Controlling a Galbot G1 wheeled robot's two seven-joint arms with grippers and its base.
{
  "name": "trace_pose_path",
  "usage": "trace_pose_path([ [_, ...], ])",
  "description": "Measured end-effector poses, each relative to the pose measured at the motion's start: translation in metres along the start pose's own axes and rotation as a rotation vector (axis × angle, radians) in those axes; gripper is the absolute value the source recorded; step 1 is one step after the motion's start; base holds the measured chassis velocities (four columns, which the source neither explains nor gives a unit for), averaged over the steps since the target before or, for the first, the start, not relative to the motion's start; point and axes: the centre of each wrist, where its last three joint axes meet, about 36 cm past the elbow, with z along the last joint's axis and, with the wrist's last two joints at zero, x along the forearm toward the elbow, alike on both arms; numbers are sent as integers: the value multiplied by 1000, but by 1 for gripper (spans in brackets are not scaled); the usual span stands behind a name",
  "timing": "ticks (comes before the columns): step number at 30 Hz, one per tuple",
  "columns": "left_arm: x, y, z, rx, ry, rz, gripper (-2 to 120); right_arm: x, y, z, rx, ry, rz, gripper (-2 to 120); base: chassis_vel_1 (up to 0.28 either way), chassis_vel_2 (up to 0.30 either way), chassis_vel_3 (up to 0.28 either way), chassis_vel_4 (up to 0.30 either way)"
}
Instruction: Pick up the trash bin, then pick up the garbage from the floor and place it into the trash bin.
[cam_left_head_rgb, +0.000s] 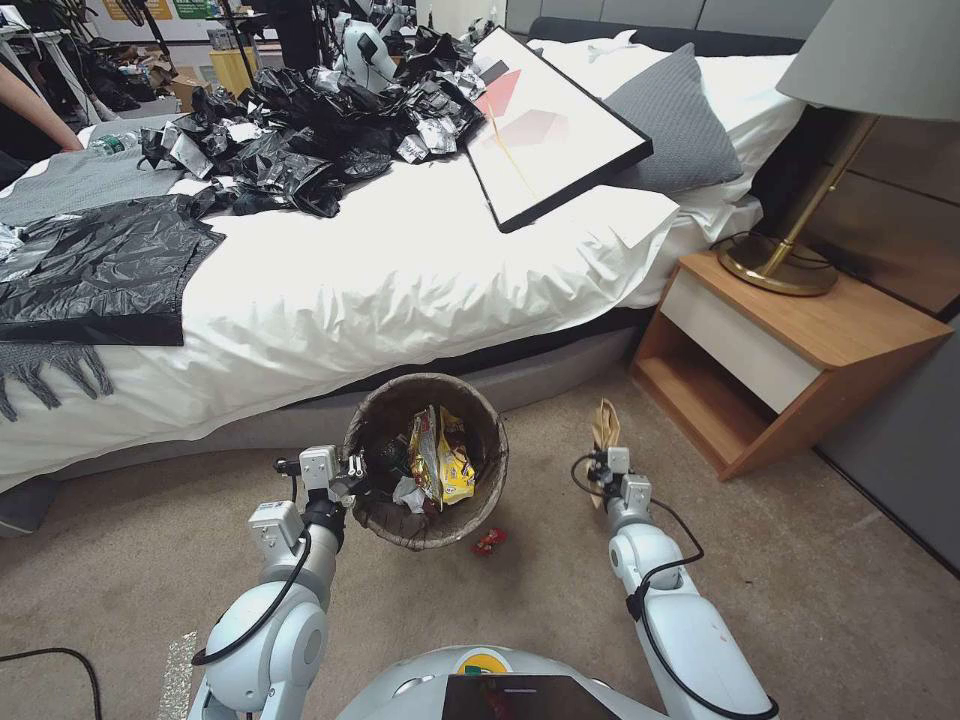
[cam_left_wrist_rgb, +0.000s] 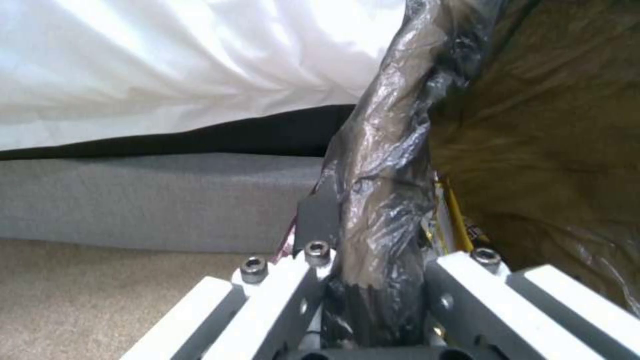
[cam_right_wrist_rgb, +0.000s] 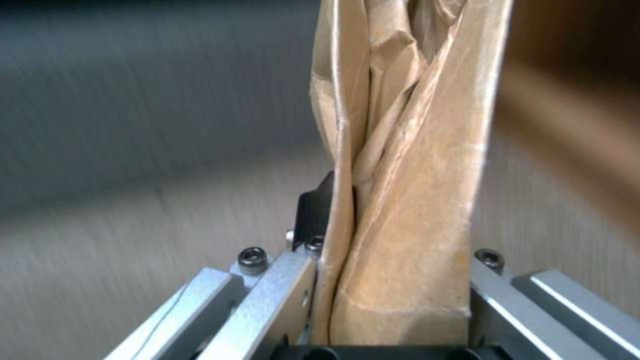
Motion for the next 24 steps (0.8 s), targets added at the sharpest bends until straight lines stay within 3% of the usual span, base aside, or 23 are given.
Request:
trace_pose_path([
  [6,0,0,0,0,0,1,2,14,7,-20,-6,-74,-10,3,0,0,0,0],
  [8,0,0,0,0,1,0,2,27,15,-41,-12,-187,-27,3,0,0,0,0],
  [9,0,0,0,0,1,0,2,27,15,-41,-12,-187,-27,3,0,0,0,0],
  [11,0,0,1,0,3,-2,2,46,30,-77,-33,-437,-99,3,0,0,0,0],
  [12,0,0,1,0,3,-2,2,46,30,-77,-33,-437,-99,3,0,0,0,0],
  [15,-1,-1,3,0,12,0,2,75,46,-118,-48,-691,-273,3,0,0,0,0],
  [19,-2,-1,4,-2,20,1,2,98,59,-139,-49,-797,-395,3,0,0,0,0],
  [22,-2,-3,6,-6,26,5,2,126,79,-159,-34,-940,-599,3,0,0,0,0],
  [23,-2,-3,6,-6,26,5,2,126,79,-159,-34,-940,-599,3,0,0,0,0],
  [24,-2,-4,7,-7,28,7,2,136,89,-164,-29,-979,-689,3,0,0,0,0],
])
